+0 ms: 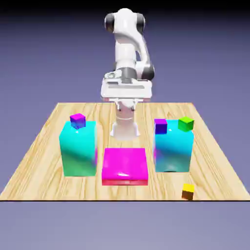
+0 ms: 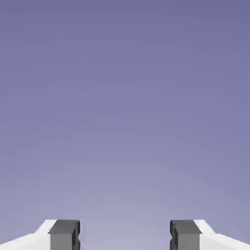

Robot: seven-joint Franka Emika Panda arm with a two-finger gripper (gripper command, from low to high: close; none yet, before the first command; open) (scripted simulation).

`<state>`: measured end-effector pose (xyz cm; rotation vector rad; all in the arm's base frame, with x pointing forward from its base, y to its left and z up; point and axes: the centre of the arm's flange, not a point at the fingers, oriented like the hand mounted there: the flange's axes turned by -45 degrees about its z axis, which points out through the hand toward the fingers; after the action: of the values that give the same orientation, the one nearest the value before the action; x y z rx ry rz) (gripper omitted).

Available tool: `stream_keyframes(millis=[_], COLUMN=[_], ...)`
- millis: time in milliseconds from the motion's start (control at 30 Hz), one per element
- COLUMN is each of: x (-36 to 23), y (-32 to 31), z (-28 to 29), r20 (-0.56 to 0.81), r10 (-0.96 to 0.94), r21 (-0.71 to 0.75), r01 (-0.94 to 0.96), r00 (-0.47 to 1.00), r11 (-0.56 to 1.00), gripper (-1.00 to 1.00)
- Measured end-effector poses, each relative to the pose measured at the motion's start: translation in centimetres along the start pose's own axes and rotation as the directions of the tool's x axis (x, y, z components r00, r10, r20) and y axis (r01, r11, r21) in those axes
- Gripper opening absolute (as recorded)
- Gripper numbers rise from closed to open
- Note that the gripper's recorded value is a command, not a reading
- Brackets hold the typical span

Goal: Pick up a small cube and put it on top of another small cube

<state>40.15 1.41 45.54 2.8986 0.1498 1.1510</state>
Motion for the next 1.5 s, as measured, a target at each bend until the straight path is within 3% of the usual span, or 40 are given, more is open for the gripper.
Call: stream_keyframes(millis=[300,633,1167,1233,1333,1367,1500], x=[3.9,3.8,-5.5,-5.5,-10.6,-10.7,-7.2], y=[-7.6,-17.6,-33.0,-33.0,-31.1,-31.1,-32.4], z=[8.5,18.0,31.0,31.1,35.2,35.2,32.5], r20=[0.272,0.469,0.549,0.549,0.549,0.549,0.549], r10=[-0.329,-0.641,-0.834,-0.834,-0.834,-0.834,-0.834], r21=[0.128,0.327,0.646,0.647,0.647,0.647,0.648], r01=[0.305,0.554,0.660,0.660,0.660,0.660,0.658], r00=[0.904,0.608,-0.052,-0.055,-0.055,-0.055,-0.054], r11=[0.944,0.765,0.384,0.383,0.383,0.383,0.384], gripper=[0.00,0.00,0.00,0.00,0.00,-1.00,-1.00])
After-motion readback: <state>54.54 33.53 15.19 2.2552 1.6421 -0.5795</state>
